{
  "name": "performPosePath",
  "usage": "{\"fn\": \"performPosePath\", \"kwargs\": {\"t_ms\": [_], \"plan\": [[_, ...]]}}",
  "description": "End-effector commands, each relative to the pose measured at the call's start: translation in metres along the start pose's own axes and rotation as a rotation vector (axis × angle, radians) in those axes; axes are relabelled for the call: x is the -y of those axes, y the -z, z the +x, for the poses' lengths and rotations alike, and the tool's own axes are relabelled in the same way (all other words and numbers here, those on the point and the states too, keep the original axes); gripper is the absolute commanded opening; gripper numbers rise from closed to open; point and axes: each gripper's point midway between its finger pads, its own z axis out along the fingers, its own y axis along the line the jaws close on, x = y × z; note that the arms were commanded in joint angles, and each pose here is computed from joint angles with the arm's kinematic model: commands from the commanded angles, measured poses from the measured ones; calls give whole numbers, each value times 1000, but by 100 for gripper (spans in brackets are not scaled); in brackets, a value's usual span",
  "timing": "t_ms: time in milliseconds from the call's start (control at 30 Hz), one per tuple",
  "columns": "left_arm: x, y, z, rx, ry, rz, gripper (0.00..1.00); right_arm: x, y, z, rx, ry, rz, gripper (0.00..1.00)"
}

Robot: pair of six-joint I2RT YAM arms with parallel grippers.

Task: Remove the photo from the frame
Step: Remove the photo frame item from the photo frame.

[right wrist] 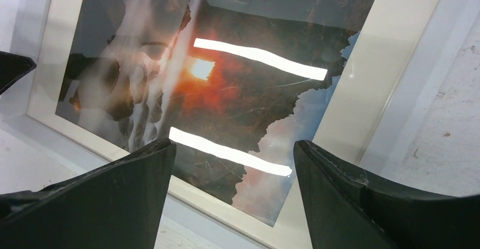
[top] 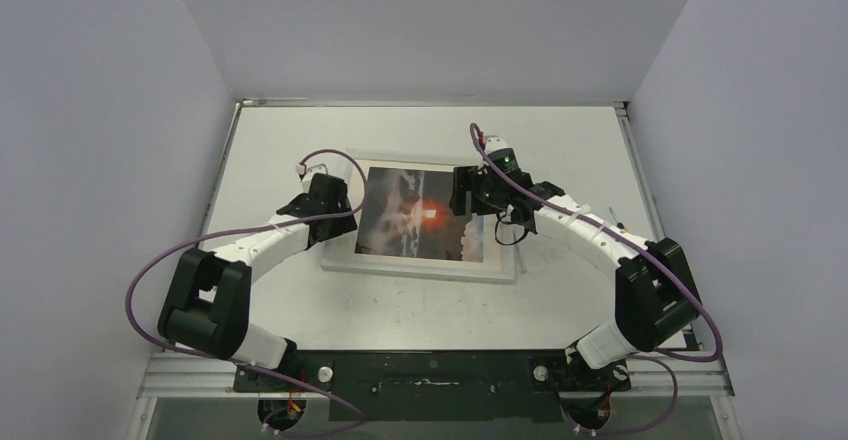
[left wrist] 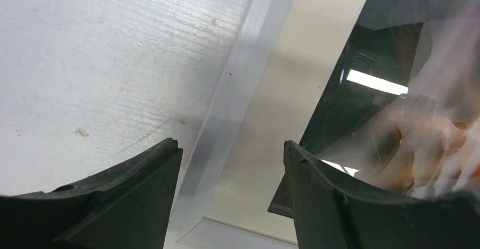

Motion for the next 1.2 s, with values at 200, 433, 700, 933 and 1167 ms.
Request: {"fn": "performPosePath", "kwargs": {"t_ms": [200,433,700,933,1167], "plan": [[-17,-18,0,-64,-71,-136,50,-26,3,-16,68,6,-113,77],[-21,-26,6,-116,-109,-209,24,-34,1,-8,54,3,-164,76],[-19,6,-22,-17,-125,-265,0,-64,2,2,30,1,-275,76],[-9,28,-34,14,-114,-219,0,-105,6,-16,50,51,-358,70],[5,21,-19,-23,-102,-103,42,-89,4,-14,45,53,-277,70]]}}
